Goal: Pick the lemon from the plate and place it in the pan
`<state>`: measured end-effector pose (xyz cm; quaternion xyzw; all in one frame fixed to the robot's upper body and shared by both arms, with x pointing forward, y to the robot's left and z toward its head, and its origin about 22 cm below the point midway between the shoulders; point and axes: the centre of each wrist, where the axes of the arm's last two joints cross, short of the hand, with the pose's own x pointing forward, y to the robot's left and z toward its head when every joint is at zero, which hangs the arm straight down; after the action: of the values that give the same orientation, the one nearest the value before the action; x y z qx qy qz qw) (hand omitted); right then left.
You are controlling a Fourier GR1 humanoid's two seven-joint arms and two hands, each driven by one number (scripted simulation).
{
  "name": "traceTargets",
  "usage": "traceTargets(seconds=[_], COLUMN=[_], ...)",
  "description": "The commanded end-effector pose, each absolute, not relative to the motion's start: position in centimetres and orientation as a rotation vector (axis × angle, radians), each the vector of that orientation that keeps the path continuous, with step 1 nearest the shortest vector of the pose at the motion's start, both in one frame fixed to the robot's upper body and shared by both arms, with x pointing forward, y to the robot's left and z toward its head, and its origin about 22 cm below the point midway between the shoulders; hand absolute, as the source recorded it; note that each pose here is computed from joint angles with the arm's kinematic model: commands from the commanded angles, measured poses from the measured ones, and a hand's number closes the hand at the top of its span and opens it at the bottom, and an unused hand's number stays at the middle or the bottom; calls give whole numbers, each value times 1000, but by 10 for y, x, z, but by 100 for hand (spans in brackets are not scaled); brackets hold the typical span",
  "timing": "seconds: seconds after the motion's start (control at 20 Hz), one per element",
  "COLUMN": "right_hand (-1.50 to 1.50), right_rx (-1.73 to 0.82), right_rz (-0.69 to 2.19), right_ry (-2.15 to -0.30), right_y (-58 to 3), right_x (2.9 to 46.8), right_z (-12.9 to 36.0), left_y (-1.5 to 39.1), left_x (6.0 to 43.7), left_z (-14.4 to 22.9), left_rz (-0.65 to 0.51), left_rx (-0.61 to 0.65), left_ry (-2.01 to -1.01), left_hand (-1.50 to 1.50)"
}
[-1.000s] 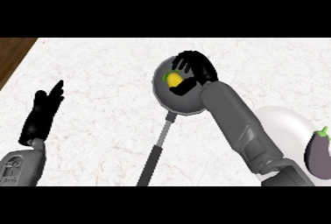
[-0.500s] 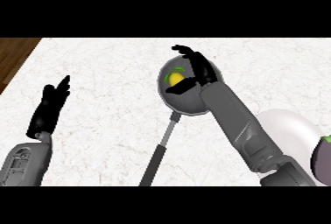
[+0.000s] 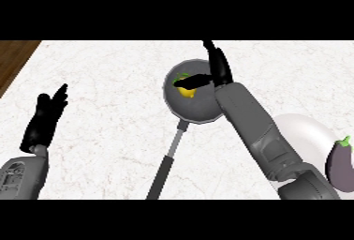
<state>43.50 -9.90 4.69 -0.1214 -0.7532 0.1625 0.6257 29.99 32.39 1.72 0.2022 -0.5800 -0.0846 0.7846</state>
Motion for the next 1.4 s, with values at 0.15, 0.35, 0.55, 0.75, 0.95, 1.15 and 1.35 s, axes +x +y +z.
traceTargets(seconds=[0.15, 0.35, 0.55, 0.75, 0.95, 1.15, 1.35], right_hand=[-150, -150, -150, -150, -150, -150, -150], right_rx=[-338, -316, -305, -277, -248, -249, -246], right_rz=[211, 157, 170, 195, 252, 255, 268], right_ry=[-1712, -1722, -1728, -1722, -1706, -1715, -1709], right_y=[-129, -187, -260, -318, -357, -411, -431], right_x=[452, 450, 441, 427, 424, 403, 388], right_z=[72, 61, 55, 58, 91, 98, 92], left_y=[357, 341, 360, 371, 350, 361, 343], left_x=[286, 270, 267, 254, 267, 268, 264], left_z=[24, -9, 10, 11, 14, 15, 8], left_rz=[-150, -112, -111, -87, -105, -82, -92], left_rx=[475, 488, 485, 495, 496, 489, 492], left_ry=[-1232, -1202, -1201, -1208, -1194, -1215, -1200], left_hand=[0, 0, 0, 0, 0, 0, 0])
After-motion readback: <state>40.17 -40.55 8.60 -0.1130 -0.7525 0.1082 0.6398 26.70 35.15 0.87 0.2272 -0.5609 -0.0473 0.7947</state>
